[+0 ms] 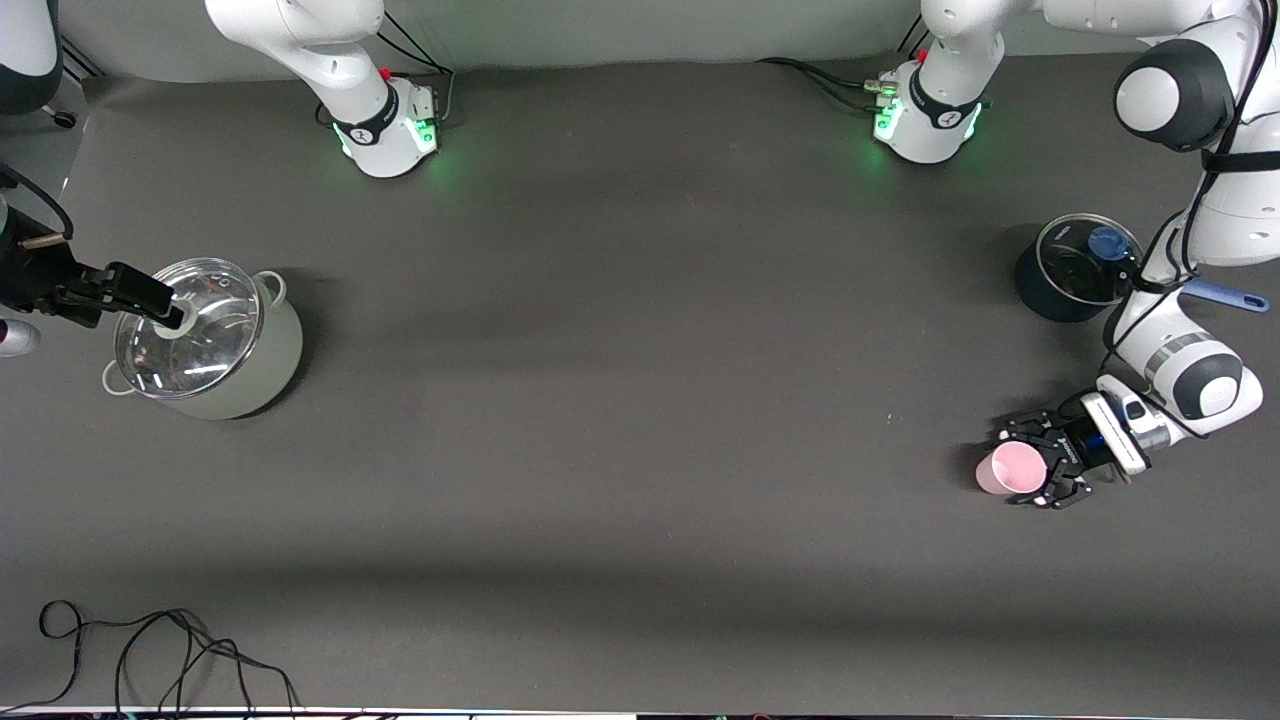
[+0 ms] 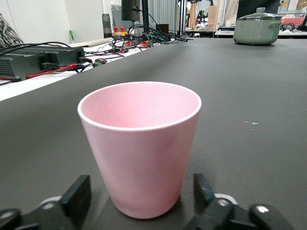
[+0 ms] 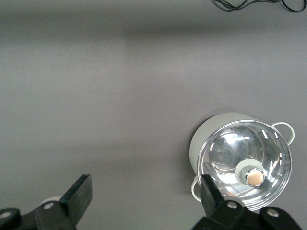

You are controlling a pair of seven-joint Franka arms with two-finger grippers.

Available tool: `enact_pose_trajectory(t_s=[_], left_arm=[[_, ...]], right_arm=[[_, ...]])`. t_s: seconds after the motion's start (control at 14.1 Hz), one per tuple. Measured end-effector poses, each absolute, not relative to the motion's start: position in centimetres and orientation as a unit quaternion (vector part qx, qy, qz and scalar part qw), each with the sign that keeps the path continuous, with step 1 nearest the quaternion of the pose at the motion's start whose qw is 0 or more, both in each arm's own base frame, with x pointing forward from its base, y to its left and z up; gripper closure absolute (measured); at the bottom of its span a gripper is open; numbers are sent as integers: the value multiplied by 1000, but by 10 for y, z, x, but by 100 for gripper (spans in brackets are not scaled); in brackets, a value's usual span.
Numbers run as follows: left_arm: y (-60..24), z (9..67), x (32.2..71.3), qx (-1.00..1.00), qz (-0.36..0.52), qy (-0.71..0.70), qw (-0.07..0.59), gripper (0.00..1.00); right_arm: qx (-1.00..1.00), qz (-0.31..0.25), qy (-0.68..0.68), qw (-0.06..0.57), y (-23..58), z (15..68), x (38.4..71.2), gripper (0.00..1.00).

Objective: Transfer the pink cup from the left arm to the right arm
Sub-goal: 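Close the left gripper on the pink cup's base and lift it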

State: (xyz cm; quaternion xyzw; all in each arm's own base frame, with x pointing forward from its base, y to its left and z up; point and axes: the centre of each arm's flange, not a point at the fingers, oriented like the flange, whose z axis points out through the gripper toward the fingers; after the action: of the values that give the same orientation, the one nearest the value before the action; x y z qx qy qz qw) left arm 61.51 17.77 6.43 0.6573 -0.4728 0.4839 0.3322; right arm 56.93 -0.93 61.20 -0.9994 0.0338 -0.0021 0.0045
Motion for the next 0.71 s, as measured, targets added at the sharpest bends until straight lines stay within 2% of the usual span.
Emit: enact_pose_trajectory(t_s=[0.07,0.14,0.21,0.28,0.71], left_arm=[[177,64,615,657,485,-471,332,11],[177,64,615,658,487,-469,332,17],[177,64,615,658,488,-467,333,30],[176,64,615,658,488,-466,333,36],[182,76,622,677,481,-447,332,36]], right_arm=[[-999,-2,34,4,-9,612,569,0],[-999,-2,34,4,-9,612,569,0],[-999,-2,34,4,-9,612,569,0],[-999,-2,34,4,-9,612,569,0],[-999,-2,34,4,-9,612,569,0]])
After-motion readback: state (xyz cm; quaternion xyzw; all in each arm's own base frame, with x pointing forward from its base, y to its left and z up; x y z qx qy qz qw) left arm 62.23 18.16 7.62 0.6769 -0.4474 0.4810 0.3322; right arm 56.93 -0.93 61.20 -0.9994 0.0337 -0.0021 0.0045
